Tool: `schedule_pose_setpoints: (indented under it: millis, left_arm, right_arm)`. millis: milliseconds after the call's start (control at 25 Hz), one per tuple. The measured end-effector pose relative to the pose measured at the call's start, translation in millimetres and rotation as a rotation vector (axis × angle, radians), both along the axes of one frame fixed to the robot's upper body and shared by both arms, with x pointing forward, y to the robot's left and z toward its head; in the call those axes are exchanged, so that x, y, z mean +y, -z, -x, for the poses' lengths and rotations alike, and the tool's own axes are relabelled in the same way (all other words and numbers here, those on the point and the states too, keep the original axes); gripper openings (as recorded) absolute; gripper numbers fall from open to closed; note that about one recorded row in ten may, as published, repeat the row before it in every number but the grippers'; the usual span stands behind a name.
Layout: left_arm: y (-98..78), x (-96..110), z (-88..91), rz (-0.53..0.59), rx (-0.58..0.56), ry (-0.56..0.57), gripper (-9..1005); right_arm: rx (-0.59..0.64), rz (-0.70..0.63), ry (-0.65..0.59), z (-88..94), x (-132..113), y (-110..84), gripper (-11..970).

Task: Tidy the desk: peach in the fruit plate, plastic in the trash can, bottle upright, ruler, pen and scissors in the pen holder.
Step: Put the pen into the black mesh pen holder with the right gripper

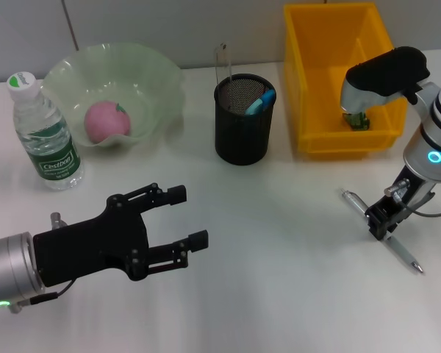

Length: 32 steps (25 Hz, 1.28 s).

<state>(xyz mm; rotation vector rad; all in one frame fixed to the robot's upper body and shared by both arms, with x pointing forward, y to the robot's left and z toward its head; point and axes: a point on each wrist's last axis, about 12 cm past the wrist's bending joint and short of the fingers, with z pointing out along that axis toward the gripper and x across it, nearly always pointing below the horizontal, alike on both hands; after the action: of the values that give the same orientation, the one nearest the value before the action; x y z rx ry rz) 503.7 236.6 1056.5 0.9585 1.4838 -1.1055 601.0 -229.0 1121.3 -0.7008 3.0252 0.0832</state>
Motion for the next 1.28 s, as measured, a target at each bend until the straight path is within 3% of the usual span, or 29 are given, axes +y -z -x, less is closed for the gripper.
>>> schedule_pose_setpoints:
  millis: [280,520,920,1280]
  left_arm:
    - [-0.6,0.6,-0.8,0.003,-0.002,-0.007,798]
    - [-0.3,0.7,-1.1,0.001,0.000,-0.009,798]
    - [-0.4,1.3,-1.7,0.001,-0.001,-0.015,799]
    - [1.6,3.1,-2.3,-0.008,-0.005,-0.040,798]
  right_arm:
    - [-0.021,-0.020,-0.015,-2.4,2.6,-7.6,134]
    - [-0.077,-0.139,-0.068,-7.0,16.0,-31.2,135]
    - [-0.296,-0.523,-0.275,-11.1,23.9,-71.6,137]
    - [-0.615,-0.840,-0.381,-7.8,7.2,-81.8,139]
